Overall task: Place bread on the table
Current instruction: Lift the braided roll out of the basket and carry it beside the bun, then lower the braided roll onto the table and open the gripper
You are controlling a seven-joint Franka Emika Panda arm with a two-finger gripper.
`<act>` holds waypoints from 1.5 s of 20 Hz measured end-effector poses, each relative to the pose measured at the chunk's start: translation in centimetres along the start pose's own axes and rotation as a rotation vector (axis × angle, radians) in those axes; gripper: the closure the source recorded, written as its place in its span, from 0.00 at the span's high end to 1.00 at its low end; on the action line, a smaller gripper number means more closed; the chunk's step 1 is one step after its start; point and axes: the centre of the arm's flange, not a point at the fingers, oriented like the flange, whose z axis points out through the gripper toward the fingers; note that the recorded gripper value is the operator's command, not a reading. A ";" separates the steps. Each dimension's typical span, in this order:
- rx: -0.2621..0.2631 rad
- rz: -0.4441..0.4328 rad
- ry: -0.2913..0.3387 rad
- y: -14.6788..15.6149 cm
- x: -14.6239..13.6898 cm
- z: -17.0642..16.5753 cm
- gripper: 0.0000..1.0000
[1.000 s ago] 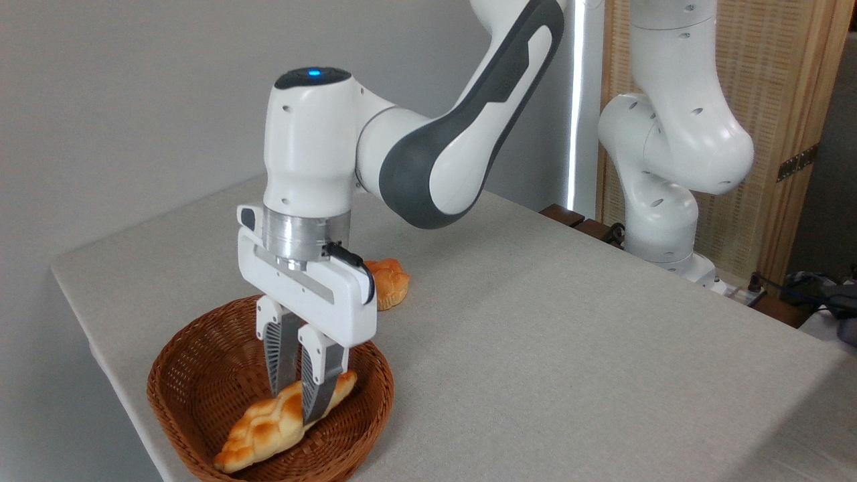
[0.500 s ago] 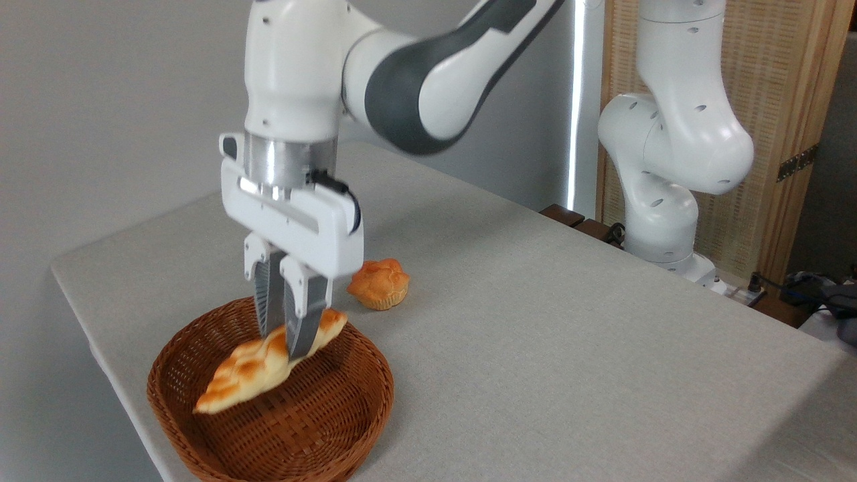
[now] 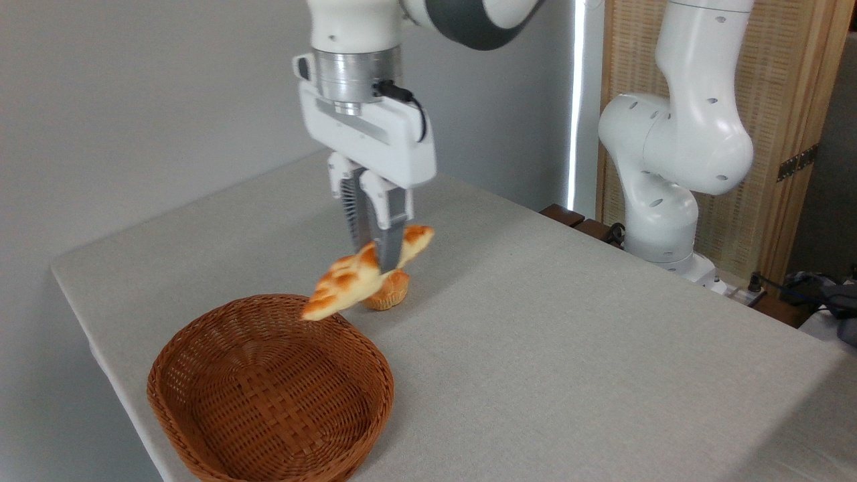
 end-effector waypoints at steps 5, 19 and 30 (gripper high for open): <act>-0.075 0.010 -0.067 1.5 -4.1 3.5 0.34; -0.142 -0.013 -0.136 1.4 -5.6 8.2 0.96; -0.139 -0.013 -0.134 1.3 -5.5 8.3 1.00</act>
